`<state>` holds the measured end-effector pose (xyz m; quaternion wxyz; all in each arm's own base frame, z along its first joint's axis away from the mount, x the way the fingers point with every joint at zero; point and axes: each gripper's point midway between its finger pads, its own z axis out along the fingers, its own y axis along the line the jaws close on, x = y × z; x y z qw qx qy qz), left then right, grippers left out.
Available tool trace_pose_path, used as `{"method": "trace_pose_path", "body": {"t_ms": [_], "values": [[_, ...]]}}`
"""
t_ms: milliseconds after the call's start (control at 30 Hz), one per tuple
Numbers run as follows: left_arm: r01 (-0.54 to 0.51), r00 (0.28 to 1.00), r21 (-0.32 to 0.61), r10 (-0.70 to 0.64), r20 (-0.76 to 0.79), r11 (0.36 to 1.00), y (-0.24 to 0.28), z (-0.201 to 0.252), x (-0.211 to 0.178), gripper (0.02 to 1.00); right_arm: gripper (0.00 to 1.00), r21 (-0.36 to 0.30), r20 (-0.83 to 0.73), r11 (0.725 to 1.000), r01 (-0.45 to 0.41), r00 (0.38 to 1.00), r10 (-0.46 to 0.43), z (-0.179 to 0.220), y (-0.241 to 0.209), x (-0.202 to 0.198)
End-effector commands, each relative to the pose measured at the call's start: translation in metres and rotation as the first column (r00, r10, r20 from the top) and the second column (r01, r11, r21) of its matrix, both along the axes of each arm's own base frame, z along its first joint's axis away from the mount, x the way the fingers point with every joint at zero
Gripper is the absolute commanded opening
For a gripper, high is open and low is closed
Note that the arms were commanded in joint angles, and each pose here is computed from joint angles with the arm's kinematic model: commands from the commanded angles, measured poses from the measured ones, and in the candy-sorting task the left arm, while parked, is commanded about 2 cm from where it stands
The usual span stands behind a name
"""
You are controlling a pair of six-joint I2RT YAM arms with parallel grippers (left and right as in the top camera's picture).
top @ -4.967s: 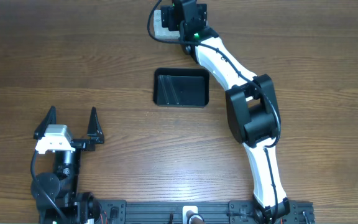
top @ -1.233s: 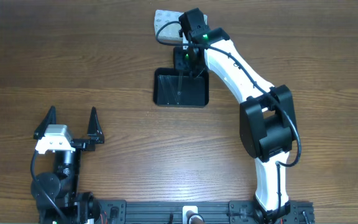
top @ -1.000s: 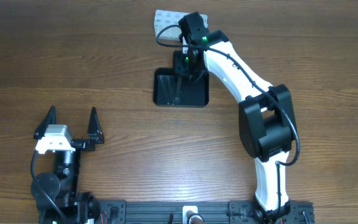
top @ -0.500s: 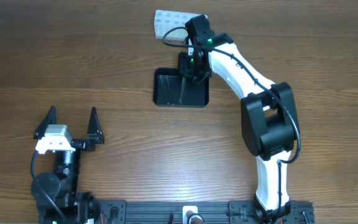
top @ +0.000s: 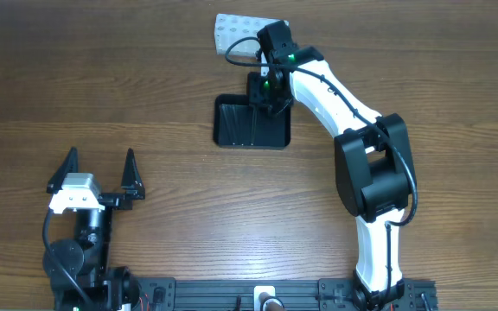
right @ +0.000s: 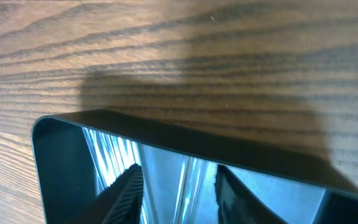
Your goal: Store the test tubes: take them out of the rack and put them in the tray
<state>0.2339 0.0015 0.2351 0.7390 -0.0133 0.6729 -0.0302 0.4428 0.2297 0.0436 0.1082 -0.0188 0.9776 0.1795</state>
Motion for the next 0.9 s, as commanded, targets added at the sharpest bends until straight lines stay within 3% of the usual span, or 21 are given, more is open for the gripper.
{"method": "trace_pose_path", "body": {"t_ms": [33, 100, 200, 267, 433, 533, 667, 900], "values": [[0.008, 1.000, 0.016, -0.008, 0.005, 1.000, -0.001, -0.001, 0.000, 0.998, 0.426, -0.013, 0.044, 0.998, -0.061, 0.997, 0.062, 0.008, 0.001, 0.000], [0.008, 1.000, 0.016, -0.008, 0.005, 1.000, -0.001, -0.001, 0.000, 0.998, 0.487, -0.011, 0.099, 0.995, -0.099, 0.990, 0.099, 0.026, 0.003, 0.003], [0.008, 1.000, 0.016, -0.008, 0.005, 1.000, -0.001, -0.001, 0.000, 0.998, 0.691, -0.011, 0.221, 0.988, -0.155, 0.963, 0.154, 0.068, 0.004, 0.010], [0.008, 1.000, 0.016, -0.008, 0.005, 1.000, -0.001, -0.001, 0.000, 0.998, 0.746, -0.025, 0.321, 0.985, -0.168, 0.932, 0.167, 0.099, 0.001, 0.018], [0.008, 1.000, 0.016, -0.008, 0.005, 1.000, -0.001, -0.001, 0.000, 0.998, 0.993, -0.083, 0.600, 0.997, -0.007, 0.798, 0.056, 0.170, -0.031, 0.070], [0.008, 1.000, 0.016, -0.008, 0.005, 1.000, -0.001, -0.001, 0.000, 0.998, 0.991, -0.102, 0.695, 0.993, 0.062, 0.718, 0.026, 0.183, -0.045, 0.099], [0.008, 1.000, 0.016, -0.008, 0.005, 1.000, -0.001, -0.001, 0.000, 0.998, 0.993, -0.147, 0.760, 0.988, 0.045, 0.645, 0.084, 0.174, -0.044, 0.127], [0.008, 1.000, 0.016, -0.008, 0.005, 1.000, -0.001, -0.001, 0.000, 0.998, 0.991, -0.182, 0.787, 0.969, 0.166, 0.616, 0.042, 0.138, -0.055, 0.157]]}}
